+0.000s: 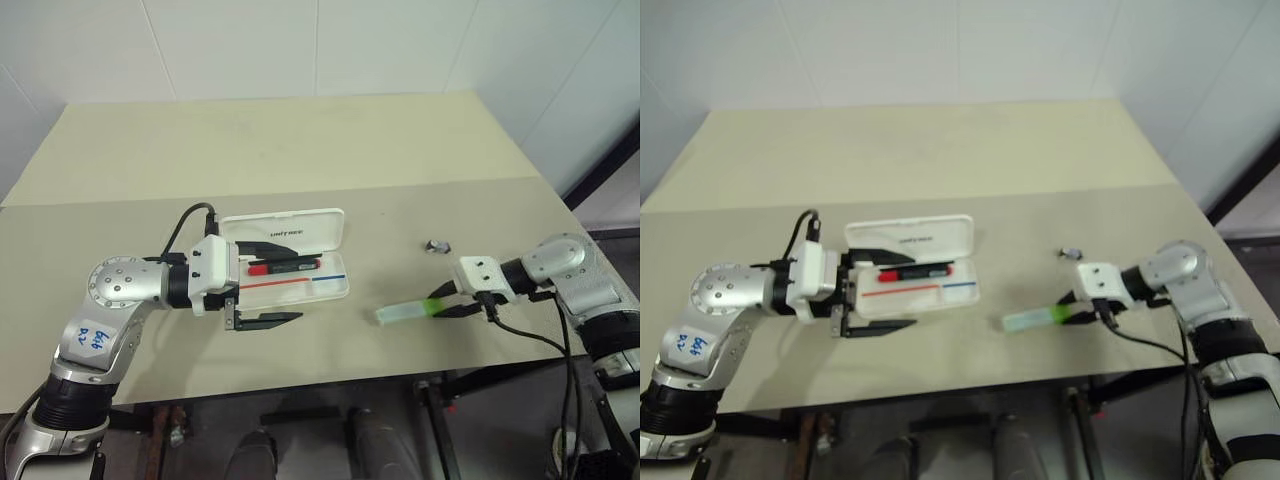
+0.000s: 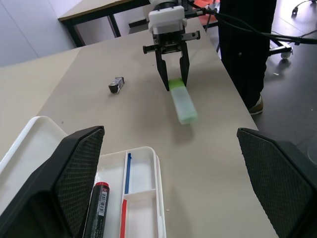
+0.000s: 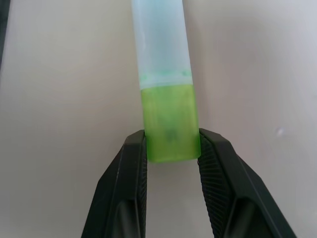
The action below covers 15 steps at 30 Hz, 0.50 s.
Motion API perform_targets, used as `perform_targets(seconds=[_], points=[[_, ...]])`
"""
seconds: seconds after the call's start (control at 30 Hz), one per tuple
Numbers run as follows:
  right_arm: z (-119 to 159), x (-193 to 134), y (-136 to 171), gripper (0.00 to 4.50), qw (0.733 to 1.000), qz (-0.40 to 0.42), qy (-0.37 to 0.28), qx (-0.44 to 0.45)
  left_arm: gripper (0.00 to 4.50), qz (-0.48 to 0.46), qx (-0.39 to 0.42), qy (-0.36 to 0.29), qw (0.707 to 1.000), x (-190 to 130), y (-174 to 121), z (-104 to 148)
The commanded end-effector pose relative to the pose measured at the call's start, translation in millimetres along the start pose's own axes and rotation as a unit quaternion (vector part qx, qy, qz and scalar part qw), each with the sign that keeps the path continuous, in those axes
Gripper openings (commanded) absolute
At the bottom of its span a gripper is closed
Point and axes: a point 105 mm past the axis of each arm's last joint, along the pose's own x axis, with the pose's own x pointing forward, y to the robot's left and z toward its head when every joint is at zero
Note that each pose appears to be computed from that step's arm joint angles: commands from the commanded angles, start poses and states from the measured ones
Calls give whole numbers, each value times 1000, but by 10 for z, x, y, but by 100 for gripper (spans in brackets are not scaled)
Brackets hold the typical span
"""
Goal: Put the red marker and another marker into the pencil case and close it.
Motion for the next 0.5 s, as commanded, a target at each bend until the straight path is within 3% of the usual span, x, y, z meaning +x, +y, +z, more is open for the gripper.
perform_targets(seconds=[0.03,0.2,0.5], points=[[284,-226,-4,112,999,-14,-33,-1,450,6,14,10,1000,-106,-5,5],[695,-149,34,112,996,-12,-90,2,450,20,7,41,999,-349,4,-122],[1039,188,-136,112,992,-31,-120,-9,450,50,2,69,996,-637,43,-214]])
